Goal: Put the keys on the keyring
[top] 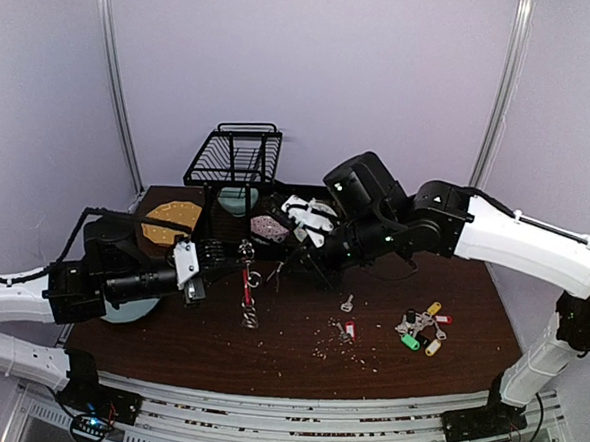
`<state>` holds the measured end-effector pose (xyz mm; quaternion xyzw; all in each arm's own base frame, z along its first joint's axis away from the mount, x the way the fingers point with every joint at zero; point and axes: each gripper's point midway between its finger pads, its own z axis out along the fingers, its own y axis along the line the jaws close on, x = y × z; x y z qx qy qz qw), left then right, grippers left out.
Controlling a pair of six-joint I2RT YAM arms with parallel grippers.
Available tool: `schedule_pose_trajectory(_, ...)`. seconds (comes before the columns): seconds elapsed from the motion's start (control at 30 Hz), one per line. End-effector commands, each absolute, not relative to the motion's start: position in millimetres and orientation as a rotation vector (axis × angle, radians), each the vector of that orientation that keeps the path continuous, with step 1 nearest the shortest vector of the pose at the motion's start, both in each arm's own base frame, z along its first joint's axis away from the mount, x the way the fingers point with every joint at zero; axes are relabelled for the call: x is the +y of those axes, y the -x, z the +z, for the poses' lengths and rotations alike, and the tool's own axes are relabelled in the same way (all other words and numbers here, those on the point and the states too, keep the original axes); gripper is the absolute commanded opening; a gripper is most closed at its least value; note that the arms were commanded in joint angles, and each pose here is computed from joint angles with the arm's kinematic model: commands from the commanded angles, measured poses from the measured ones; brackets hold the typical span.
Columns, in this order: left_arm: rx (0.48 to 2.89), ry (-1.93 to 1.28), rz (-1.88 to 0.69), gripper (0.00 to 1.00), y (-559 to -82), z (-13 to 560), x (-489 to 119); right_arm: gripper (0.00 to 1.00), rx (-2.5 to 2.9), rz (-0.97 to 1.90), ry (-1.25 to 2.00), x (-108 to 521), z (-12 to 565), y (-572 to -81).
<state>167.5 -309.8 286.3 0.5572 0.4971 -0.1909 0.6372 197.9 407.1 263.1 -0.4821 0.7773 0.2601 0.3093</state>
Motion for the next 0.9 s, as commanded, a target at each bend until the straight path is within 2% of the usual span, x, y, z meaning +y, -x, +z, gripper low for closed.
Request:
schedule_pose_trajectory(0.0,1.129,-1.199,-0.307,0.00,-175,307,-310,0.00,2.028,0.614,1.323,427,266,-186)
schedule_pose_trajectory(0.23,1.146,-1.166,-0.226,0.00,-180,310,-305,0.00,1.878,0.832,1.502,437,278,-141)
schedule_pose_trajectory(0.43,1.133,-1.186,-0.260,0.00,-173,311,-307,0.00,1.849,0.767,1.470,414,293,-142)
schedule_pose_trajectory(0.6,1.119,-1.192,-0.338,0.00,-164,316,-311,0.00,1.731,0.978,1.471,435,323,-124)
schedule_pose_trajectory(0.87,1.119,-1.199,-0.400,0.00,-158,321,-315,0.00,1.790,0.909,1.476,452,311,-136)
